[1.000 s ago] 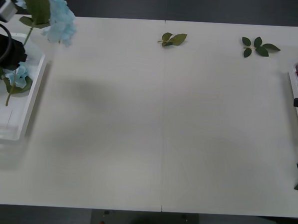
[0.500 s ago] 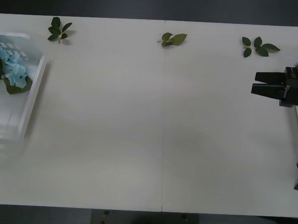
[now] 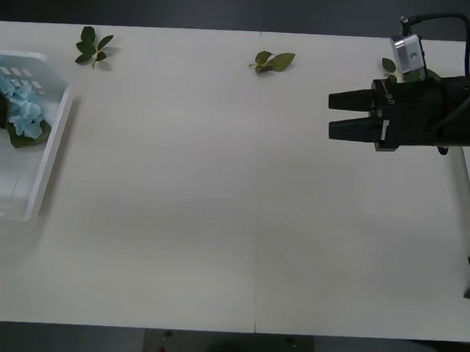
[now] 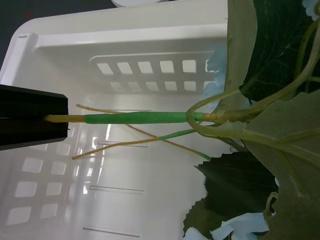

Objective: Put the red flowers into the right box and the blue flowers into the left box

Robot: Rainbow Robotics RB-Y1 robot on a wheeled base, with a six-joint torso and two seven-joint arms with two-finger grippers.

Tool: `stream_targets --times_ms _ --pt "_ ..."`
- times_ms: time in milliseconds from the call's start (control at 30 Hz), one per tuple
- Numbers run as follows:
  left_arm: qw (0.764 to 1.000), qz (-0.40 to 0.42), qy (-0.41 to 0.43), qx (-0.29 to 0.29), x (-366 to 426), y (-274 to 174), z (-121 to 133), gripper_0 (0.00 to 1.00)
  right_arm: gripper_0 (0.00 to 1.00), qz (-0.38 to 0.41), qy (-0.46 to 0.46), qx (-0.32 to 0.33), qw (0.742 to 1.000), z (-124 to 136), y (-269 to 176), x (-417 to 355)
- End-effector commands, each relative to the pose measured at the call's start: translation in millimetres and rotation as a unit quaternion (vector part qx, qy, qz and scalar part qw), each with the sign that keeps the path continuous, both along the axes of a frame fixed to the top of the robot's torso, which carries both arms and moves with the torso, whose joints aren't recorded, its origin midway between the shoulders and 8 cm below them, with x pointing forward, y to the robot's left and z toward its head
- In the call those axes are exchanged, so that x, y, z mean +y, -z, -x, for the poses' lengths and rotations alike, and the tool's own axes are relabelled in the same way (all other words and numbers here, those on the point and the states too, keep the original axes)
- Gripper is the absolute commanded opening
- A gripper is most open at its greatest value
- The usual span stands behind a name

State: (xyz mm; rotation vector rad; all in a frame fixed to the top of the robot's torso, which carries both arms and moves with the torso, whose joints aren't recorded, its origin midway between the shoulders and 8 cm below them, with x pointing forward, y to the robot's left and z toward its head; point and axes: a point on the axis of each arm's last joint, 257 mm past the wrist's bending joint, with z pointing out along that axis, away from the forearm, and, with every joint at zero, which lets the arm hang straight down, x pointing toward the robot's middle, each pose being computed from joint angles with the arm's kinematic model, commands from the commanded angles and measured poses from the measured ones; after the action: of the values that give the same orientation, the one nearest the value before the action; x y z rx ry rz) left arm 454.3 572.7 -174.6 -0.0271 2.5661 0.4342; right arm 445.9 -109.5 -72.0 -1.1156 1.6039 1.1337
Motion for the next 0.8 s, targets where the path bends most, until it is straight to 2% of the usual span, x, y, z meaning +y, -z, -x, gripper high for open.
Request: stream_targets --times_ms 33,67,100,133,167,233,300,400,800 --pt "0.999 -0.03 0.002 -0.01 13.4 -24.0 -1.8 0.0 0.91 -0.018 -0.029 -0.026 0.999 4.0 -24.3 32.8" --pt "0.999 -0.032 0.002 -0.01 14.1 -24.2 -1.6 0.0 0.91 -0.017 -0.035 -0.032 0.999 4.2 -24.5 40.2" --pt "0.999 -0.033 0.005 -0.009 13.5 -23.9 -2.1 0.22 0.9 -0.016 -0.04 -0.038 0.998 4.9 -25.2 46.8" --pt "0.999 -0.032 0.005 -0.008 13.6 -23.3 -1.3 0.35 0.9 -0.015 -0.042 -0.042 0.998 4.4 -26.4 49.6" --pt "0.999 -0.033 0.008 -0.007 13.0 -22.9 -1.5 0.63 0.91 -0.013 -0.046 -0.047 0.998 4.5 -26.9 54.7" --pt "0.999 -0.035 0.011 -0.009 12.2 -24.7 -2.8 0.85 0.9 -0.015 -0.052 -0.052 0.997 5.2 -29.6 62.2" --pt "0.999 -0.039 0.017 -0.011 10.3 -27.4 -4.2 0.96 0.9 -0.015 -0.062 -0.052 0.997 8.5 -29.9 71.3" --pt "0.999 -0.043 0.027 -0.014 5.2 -32.9 -6.3 1.0 0.9 -0.011 -0.076 -0.046 0.996 14.4 -27.0 79.6" --pt "0.996 -0.016 0.08 -0.026 -40.3 -65.3 -0.4 1.0 0.9 -0.01 -0.089 -0.041 0.995 21.2 -26.0 82.8"
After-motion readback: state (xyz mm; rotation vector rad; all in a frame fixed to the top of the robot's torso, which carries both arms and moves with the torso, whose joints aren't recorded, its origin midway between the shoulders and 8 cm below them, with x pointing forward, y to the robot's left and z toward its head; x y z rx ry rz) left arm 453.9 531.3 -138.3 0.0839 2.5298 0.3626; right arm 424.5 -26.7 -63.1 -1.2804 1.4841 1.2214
